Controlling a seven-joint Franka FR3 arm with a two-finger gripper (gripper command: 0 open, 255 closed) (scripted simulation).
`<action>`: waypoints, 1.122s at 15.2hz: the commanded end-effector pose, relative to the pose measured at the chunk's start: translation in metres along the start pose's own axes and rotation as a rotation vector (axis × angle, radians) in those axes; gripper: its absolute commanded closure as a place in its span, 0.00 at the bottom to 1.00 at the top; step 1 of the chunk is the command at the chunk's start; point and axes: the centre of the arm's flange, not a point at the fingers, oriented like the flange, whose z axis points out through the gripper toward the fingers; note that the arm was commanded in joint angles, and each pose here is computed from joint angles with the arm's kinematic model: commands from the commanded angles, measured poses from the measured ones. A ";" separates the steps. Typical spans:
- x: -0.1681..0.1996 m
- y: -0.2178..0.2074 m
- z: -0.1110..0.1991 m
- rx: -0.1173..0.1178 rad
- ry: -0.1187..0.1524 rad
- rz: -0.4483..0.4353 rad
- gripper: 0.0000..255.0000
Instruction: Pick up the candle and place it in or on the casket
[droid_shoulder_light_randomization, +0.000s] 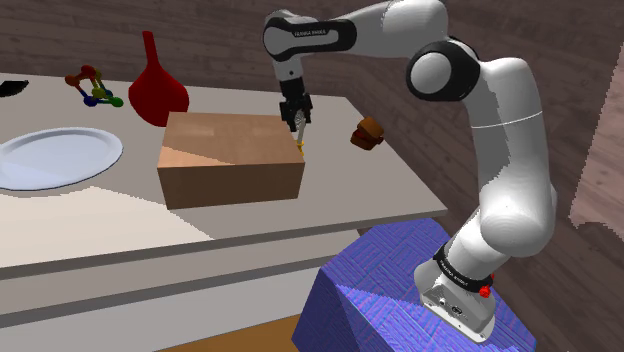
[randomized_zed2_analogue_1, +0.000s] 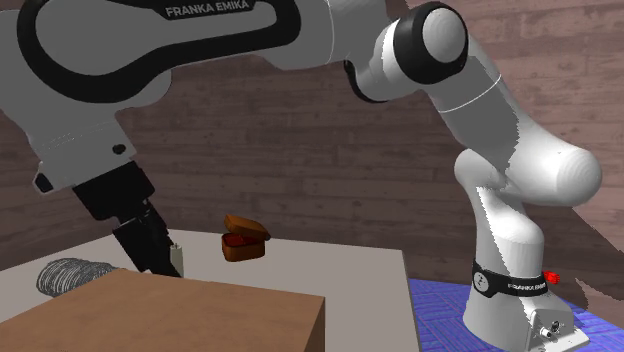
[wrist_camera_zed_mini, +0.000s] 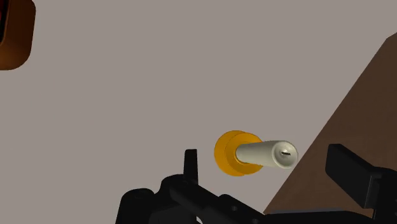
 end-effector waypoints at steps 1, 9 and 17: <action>0.010 -0.003 0.023 -0.002 0.013 -0.005 0.00; 0.010 -0.003 0.041 -0.002 0.013 -0.005 0.00; 0.001 -0.023 0.044 -0.003 0.012 -0.004 1.00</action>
